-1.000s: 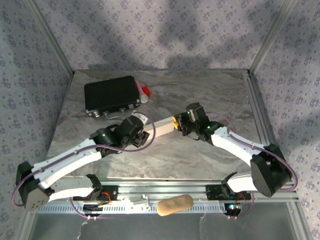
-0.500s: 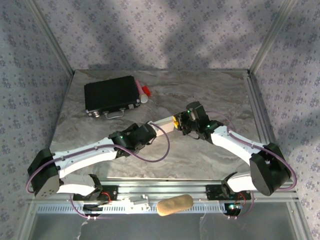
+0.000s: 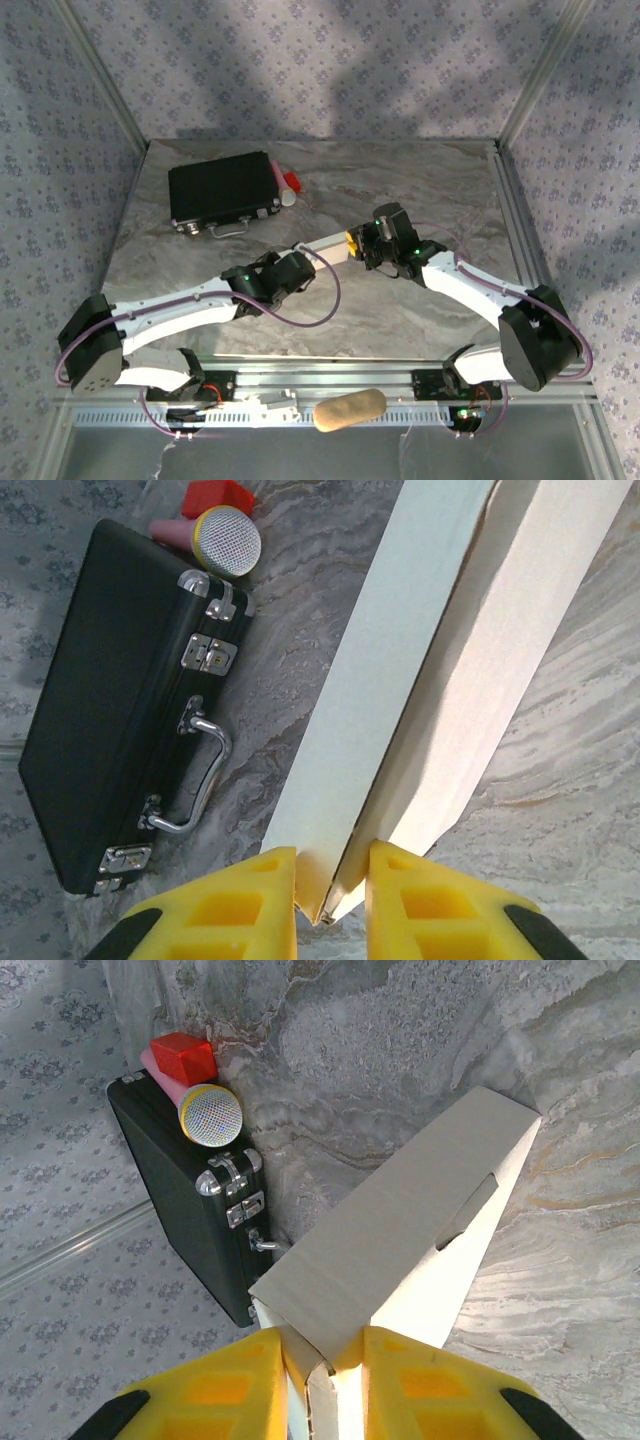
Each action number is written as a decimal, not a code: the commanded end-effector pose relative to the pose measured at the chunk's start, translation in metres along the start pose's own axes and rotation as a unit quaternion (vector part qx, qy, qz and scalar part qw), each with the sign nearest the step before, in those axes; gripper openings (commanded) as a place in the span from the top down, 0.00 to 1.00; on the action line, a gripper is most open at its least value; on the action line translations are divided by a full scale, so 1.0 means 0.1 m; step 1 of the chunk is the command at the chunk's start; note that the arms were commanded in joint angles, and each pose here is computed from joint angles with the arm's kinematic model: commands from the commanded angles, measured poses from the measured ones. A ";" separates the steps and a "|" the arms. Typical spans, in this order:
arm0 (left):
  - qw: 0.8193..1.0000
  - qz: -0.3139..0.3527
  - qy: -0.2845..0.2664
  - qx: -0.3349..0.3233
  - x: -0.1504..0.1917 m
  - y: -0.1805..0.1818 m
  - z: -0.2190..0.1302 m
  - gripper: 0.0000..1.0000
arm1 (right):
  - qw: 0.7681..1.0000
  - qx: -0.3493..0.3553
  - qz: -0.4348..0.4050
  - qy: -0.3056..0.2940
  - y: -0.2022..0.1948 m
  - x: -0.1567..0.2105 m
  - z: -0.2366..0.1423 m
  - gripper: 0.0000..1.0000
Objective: Fold the paper box
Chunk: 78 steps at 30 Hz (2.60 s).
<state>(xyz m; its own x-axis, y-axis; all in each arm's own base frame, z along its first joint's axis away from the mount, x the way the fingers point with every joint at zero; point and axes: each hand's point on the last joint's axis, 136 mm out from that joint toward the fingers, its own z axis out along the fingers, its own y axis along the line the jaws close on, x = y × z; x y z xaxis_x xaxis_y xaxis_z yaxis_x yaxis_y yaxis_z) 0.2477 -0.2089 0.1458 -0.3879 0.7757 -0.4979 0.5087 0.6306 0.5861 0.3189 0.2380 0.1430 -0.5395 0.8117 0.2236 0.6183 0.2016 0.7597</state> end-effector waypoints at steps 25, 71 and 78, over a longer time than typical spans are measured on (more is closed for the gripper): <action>0.746 -0.617 -0.060 0.245 -0.11 0.41 -0.58 0.42 | 0.997 0.074 0.002 -0.026 -0.35 -0.16 0.10 0.79; 0.699 -0.678 0.085 0.212 0.44 0.07 0.41 0.97 | 0.995 0.084 -0.040 -0.021 -0.24 -0.22 0.09 0.75; 0.697 -0.681 0.084 0.207 0.45 0.12 0.43 0.99 | 0.989 0.068 -0.131 -0.016 0.13 -0.22 -0.14 0.65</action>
<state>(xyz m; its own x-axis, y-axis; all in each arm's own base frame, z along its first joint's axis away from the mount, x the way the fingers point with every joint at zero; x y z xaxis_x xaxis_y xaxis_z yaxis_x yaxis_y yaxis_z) 0.2855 -0.1857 0.1436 -0.7614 -0.5449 -0.3513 -0.1611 0.6839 -0.7116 0.3358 0.2239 0.1498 -0.6231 0.7778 0.0819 0.5733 0.3831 0.7242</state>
